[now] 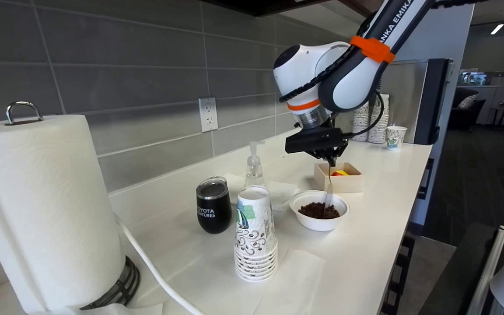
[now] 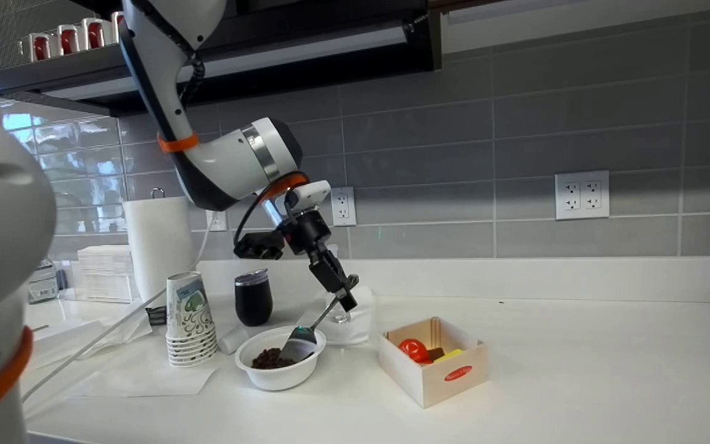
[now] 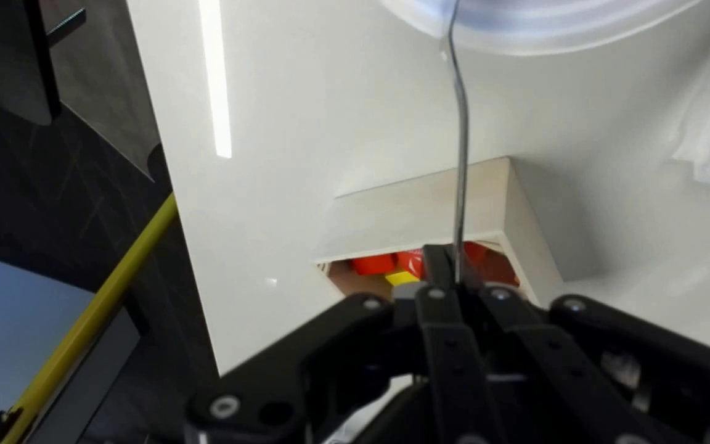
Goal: Stir the bowl with the kitchen utensil
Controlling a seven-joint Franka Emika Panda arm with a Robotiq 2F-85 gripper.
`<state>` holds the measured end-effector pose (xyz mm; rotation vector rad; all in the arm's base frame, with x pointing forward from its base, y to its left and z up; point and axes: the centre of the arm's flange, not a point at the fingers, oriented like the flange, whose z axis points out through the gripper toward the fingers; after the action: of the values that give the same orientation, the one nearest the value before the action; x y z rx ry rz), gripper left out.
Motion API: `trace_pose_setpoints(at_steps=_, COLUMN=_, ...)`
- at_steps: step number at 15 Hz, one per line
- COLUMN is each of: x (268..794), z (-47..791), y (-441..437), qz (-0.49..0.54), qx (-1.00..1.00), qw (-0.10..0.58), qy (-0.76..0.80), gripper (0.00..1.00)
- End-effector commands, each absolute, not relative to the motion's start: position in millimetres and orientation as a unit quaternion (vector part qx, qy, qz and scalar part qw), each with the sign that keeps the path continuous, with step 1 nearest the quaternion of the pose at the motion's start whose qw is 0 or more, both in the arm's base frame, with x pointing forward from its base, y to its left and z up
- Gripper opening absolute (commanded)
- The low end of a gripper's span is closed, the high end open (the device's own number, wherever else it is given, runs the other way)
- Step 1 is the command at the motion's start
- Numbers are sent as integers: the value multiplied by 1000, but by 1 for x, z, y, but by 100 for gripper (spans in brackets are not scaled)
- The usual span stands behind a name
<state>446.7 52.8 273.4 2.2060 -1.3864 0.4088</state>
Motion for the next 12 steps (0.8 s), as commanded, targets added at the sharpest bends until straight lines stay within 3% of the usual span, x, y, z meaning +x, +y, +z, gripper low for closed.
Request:
trace_pose_setpoints(at_steps=1, x=447, z=288, y=55, qz=199, qx=785, qw=295, qy=-508, gripper=1)
trace_pose_setpoints(at_steps=6, x=445, z=286, y=67, qz=283, qx=763, qw=323, qy=-483, gripper=1)
trace_pose_setpoints(at_steps=12, x=441, z=285, y=84, qz=336, qx=764, qw=284, qy=-472, gripper=1)
